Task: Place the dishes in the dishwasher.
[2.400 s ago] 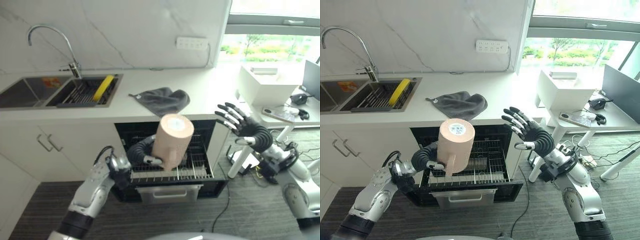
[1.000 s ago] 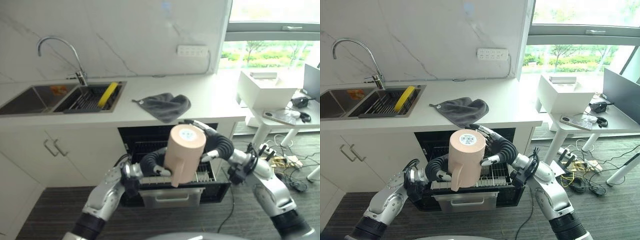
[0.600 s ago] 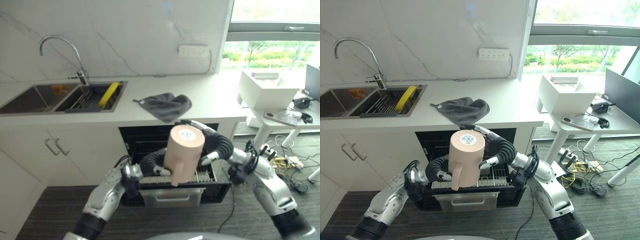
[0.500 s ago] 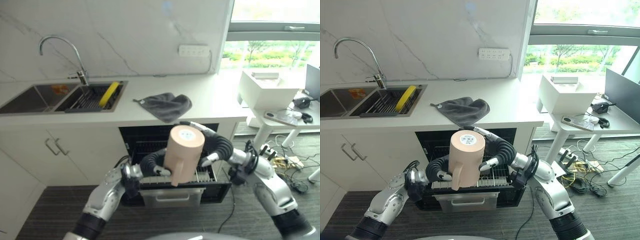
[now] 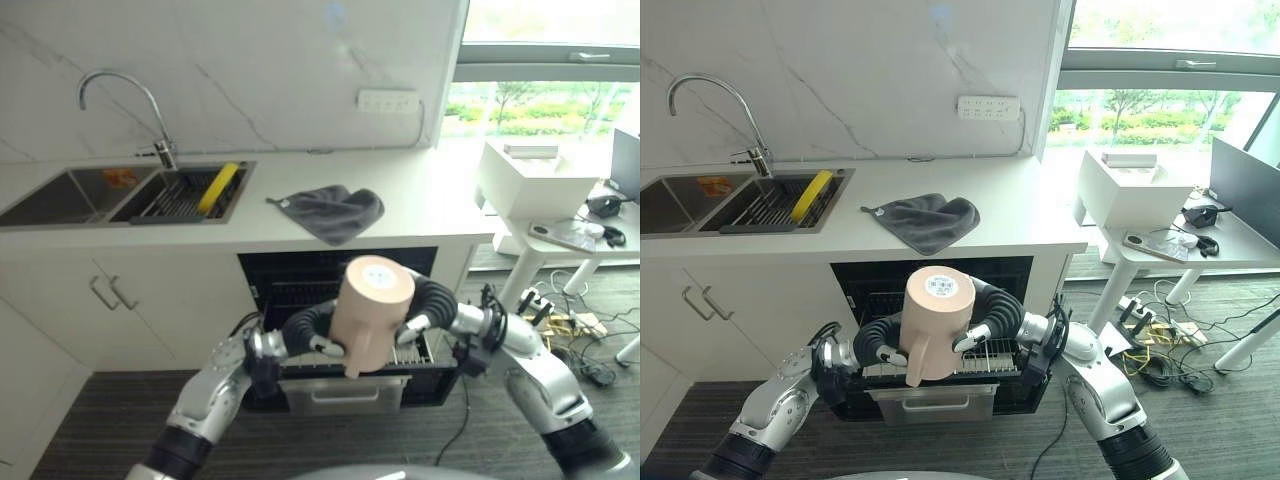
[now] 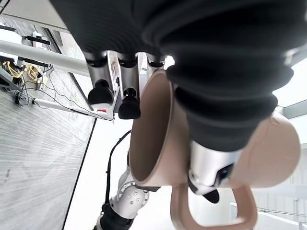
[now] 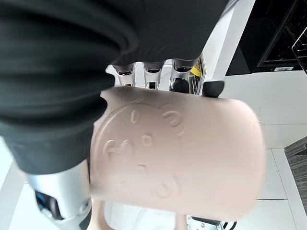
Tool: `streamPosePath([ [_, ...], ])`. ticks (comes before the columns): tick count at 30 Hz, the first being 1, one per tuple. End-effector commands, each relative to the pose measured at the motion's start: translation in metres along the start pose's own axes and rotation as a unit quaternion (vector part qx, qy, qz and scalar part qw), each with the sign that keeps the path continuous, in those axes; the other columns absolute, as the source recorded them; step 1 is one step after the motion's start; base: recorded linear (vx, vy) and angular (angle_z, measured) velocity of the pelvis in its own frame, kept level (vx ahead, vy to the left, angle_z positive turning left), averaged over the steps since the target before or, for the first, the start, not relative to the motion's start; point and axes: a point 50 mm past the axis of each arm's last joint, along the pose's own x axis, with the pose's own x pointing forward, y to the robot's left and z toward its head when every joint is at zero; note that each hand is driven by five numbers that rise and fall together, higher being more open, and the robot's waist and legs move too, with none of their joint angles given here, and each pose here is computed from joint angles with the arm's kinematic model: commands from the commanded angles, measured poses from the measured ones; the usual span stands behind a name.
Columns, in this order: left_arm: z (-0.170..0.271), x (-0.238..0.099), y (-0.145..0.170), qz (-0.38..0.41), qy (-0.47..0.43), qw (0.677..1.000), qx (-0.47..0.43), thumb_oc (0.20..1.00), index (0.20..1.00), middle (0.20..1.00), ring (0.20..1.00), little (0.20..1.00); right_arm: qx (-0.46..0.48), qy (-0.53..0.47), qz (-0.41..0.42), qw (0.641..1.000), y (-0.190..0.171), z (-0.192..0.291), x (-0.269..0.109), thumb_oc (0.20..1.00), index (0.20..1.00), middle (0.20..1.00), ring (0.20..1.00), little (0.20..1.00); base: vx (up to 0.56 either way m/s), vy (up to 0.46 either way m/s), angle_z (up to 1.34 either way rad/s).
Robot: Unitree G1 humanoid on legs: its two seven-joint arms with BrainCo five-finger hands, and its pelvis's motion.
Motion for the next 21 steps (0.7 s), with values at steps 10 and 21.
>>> streamPosePath([
  [10, 0.0299, 0.0159, 0.0113, -0.008, -0.006, 0.996, 0.094, 0.200, 0.200, 0.200, 0.200, 0.200, -0.063, -0.093, 0.070, 0.991, 0.0043, 0.0509, 0.0262, 1.000, 1.000, 1.000, 1.000, 1.000, 0.00, 0.000, 0.00],
  [21, 0.0325, 0.0156, 0.0118, -0.006, -0.015, 0.995, 0.094, 0.200, 0.200, 0.200, 0.200, 0.200, -0.090, -0.060, 0.100, 0.989, 0.0085, 0.0475, 0.0267, 0.200, 0.200, 0.200, 0.200, 0.200, 0.00, 0.000, 0.00],
])
